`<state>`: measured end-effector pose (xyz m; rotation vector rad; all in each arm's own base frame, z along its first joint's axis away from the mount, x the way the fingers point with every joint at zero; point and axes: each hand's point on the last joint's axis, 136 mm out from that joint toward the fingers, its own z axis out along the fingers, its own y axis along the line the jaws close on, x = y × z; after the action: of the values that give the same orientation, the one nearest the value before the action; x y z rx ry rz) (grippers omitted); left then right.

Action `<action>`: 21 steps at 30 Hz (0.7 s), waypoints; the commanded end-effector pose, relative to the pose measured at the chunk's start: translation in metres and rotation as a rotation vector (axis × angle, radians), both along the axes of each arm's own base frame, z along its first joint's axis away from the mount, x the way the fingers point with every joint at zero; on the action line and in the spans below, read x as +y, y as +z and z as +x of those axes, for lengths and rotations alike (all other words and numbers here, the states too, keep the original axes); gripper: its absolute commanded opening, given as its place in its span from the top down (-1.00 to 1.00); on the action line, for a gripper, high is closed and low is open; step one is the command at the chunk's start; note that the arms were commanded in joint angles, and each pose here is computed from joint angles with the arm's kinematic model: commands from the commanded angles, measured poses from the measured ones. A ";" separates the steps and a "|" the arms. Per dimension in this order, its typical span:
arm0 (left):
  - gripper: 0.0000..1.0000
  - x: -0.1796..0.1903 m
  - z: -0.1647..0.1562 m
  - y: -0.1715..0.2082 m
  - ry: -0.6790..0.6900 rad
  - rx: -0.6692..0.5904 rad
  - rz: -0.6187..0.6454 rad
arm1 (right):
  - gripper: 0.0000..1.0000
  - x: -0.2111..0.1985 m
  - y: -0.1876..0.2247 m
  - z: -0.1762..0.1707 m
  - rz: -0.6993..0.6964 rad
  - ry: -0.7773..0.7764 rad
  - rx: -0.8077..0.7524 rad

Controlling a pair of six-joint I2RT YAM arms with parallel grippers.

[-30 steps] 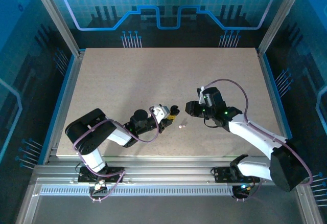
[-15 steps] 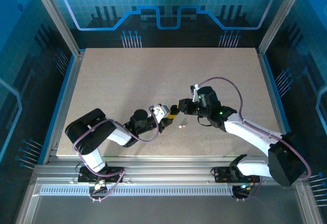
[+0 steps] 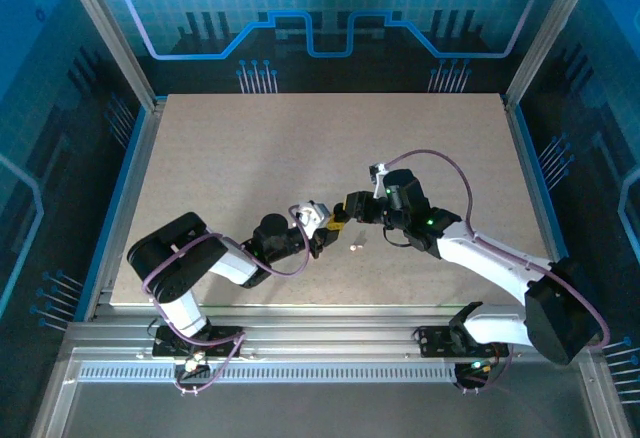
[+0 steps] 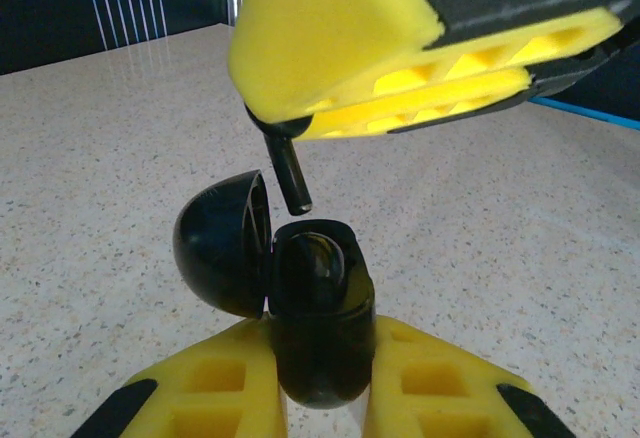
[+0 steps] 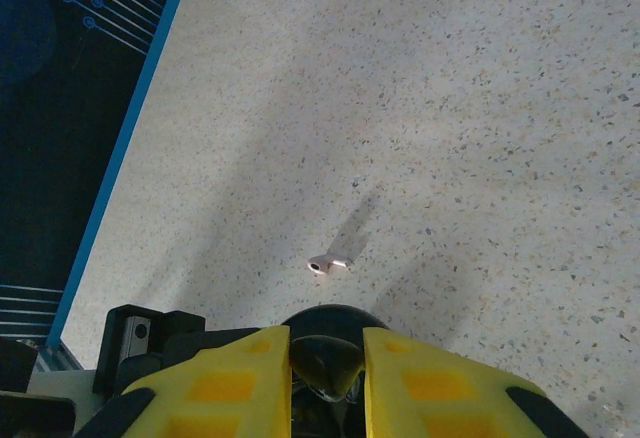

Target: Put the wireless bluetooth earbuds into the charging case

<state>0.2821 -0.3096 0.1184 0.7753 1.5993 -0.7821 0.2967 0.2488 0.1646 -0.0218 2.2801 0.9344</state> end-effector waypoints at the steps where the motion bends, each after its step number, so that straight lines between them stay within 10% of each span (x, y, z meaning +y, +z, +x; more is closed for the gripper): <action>1: 0.84 -0.004 0.005 0.034 0.013 -0.058 -0.092 | 0.54 0.003 0.015 0.001 0.019 0.000 -0.054; 21: 0.84 -0.001 0.010 0.060 0.046 -0.087 -0.171 | 0.54 0.004 0.013 -0.008 0.006 0.021 -0.064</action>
<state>0.2874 -0.3069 0.1377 0.6971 1.5654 -0.7992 0.2939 0.2498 0.1749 -0.0358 2.2493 0.9445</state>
